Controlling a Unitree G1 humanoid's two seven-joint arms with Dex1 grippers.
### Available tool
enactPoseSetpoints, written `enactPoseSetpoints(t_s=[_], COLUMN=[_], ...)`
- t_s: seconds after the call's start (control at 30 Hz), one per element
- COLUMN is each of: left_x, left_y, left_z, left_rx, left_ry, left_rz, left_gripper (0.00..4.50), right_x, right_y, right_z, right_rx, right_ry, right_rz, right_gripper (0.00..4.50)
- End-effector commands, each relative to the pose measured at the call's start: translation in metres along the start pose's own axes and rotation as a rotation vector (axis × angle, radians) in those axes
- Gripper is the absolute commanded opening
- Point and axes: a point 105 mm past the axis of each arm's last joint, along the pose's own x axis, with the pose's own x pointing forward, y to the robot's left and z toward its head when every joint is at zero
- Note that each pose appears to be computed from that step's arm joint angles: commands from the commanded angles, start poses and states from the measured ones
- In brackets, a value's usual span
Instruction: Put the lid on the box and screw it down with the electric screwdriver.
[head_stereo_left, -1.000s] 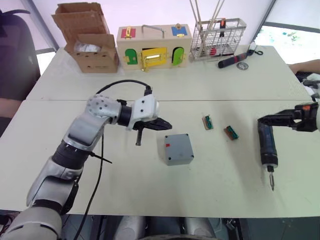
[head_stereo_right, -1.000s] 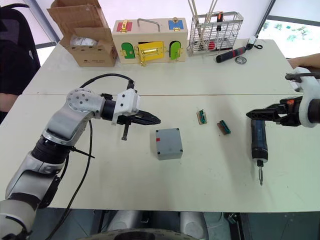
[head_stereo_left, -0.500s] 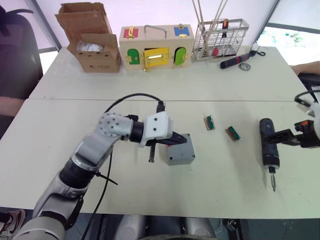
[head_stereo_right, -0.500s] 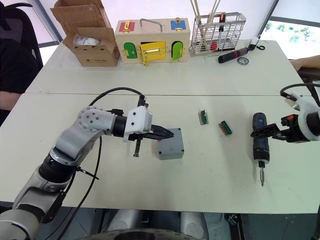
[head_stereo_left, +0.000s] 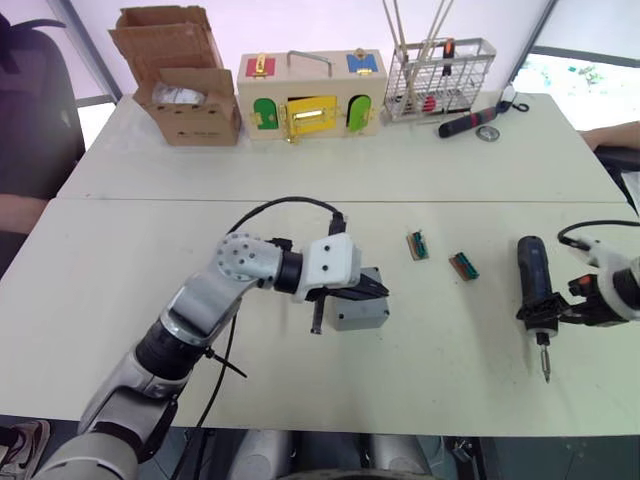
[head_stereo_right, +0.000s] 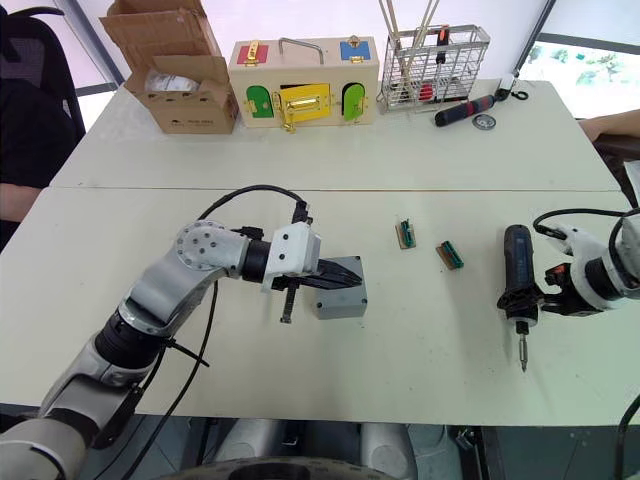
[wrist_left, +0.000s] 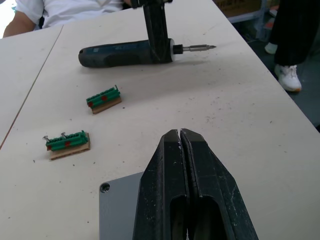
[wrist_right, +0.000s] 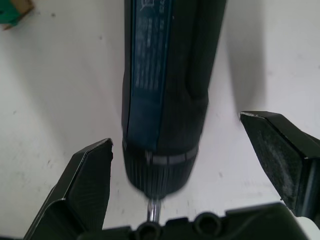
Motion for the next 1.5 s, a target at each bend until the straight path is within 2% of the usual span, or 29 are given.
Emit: enactPoseSetpoints(t_s=[0.03,0.17,0.43,0.53,0.8,0.9,1.0,1.07,1.27,1.37,1.5], left_x=[0.002,0.000,0.003,0.002,0.002,0.002,0.000,-0.003,-0.012,-0.016,-0.021], left_y=[0.001,0.007,0.008,0.008,0.010,0.012,0.014,0.016,0.029,0.035,0.043], left_z=[0.006,-0.001,-0.002,-0.003,-0.005,-0.006,-0.008,-0.009,-0.016,-0.017,-0.014], left_rx=[0.047,0.040,0.034,0.032,0.034,0.035,0.033,0.018,-0.007,-0.017,-0.037], left_ry=[-0.009,0.009,0.008,0.012,0.016,0.019,0.022,0.019,0.022,0.020,0.003], left_rz=[0.001,0.031,0.049,0.053,0.054,0.052,0.052,0.055,0.082,0.091,0.095], left_gripper=[0.00,0.00,0.00,0.00,0.00,0.00,0.00,0.00,0.00,0.00,0.00], right_x=[0.007,0.012,0.025,0.025,0.029,0.026,0.013,-0.009,-0.094,-0.131,-0.179], right_y=[-0.013,-0.011,-0.004,-0.003,-0.006,-0.006,0.000,0.012,0.027,0.039,0.077], right_z=[0.008,0.009,0.001,-0.003,-0.009,-0.003,0.013,0.030,0.083,0.098,0.100], right_rx=[-0.011,-0.047,-0.150,-0.161,-0.179,-0.183,-0.127,-0.030,0.206,0.197,0.026], right_ry=[-0.030,-0.013,0.053,0.067,0.074,0.031,-0.055,-0.156,-0.593,-0.808,-1.203], right_rz=[-0.075,-0.081,-0.095,-0.089,-0.094,-0.079,-0.030,0.077,0.421,0.578,0.749], right_gripper=[4.49,4.49,2.43,1.91,1.90,1.90,1.90,1.90,1.90,1.90,1.90])
